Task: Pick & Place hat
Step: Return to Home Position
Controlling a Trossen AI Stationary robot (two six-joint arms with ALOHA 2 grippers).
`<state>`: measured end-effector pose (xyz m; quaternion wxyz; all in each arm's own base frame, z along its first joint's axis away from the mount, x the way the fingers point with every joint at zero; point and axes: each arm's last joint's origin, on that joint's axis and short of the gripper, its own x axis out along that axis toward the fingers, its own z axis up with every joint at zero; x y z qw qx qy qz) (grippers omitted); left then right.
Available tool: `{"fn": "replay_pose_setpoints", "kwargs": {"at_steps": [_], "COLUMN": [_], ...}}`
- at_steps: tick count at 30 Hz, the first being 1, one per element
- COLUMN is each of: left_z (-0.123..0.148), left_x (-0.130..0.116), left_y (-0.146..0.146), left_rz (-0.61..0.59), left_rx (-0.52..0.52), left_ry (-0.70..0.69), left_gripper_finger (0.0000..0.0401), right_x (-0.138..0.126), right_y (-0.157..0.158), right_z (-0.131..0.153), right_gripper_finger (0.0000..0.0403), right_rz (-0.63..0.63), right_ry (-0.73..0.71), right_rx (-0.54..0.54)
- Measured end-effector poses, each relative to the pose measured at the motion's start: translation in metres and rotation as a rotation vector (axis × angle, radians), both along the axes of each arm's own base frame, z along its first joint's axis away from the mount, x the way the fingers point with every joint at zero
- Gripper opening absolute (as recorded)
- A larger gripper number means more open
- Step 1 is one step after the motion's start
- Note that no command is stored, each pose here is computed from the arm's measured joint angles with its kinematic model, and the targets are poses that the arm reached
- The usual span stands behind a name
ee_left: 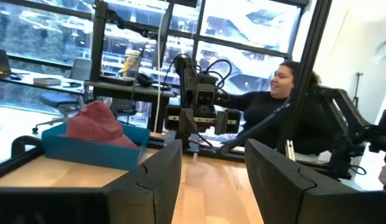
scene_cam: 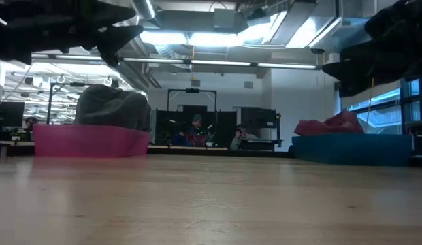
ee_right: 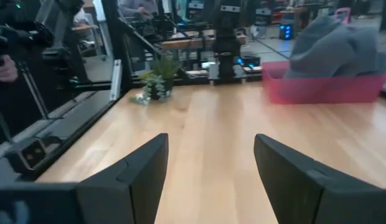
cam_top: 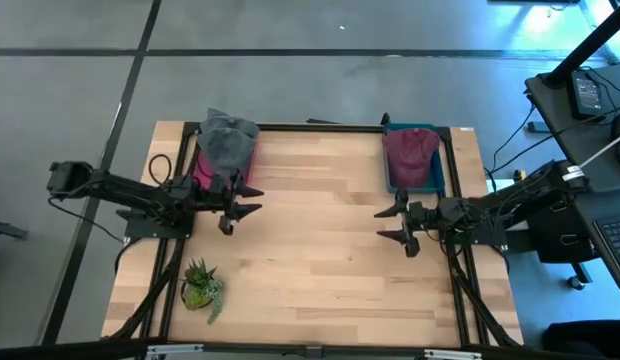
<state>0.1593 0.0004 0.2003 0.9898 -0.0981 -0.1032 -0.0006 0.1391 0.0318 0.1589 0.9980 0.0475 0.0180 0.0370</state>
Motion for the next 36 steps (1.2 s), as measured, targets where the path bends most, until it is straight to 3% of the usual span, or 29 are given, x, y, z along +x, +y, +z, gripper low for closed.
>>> {"fn": "replay_pose_setpoints", "kwargs": {"at_steps": [8, 18, 24, 36], "left_z": [-0.007, -0.012, -0.019, -0.025], "left_x": [-0.018, -0.035, -0.043, -0.059], "left_y": [0.004, 0.011, 0.014, 0.014], "left_rz": [-0.064, 0.061, 0.219, 0.245], "left_rx": [-0.003, -0.050, -0.082, -0.092], "left_ry": [-0.066, -0.013, 0.068, 0.111], "left_gripper_finger": [0.0175, 0.0171, 0.0171, 0.0173], "right_x": [0.001, -0.001, -0.005, -0.014], "right_y": [-0.003, -0.007, -0.007, -0.013], "right_z": [0.000, 0.004, 0.010, 0.011], "right_gripper_finger": [0.0237, 0.0237, 0.0237, 0.0237], "right_rz": [0.019, 0.000, 0.020, 0.004], "right_ry": [0.004, -0.029, -0.064, -0.053], "right_rx": [-0.006, 0.001, 0.032, 0.007]}}
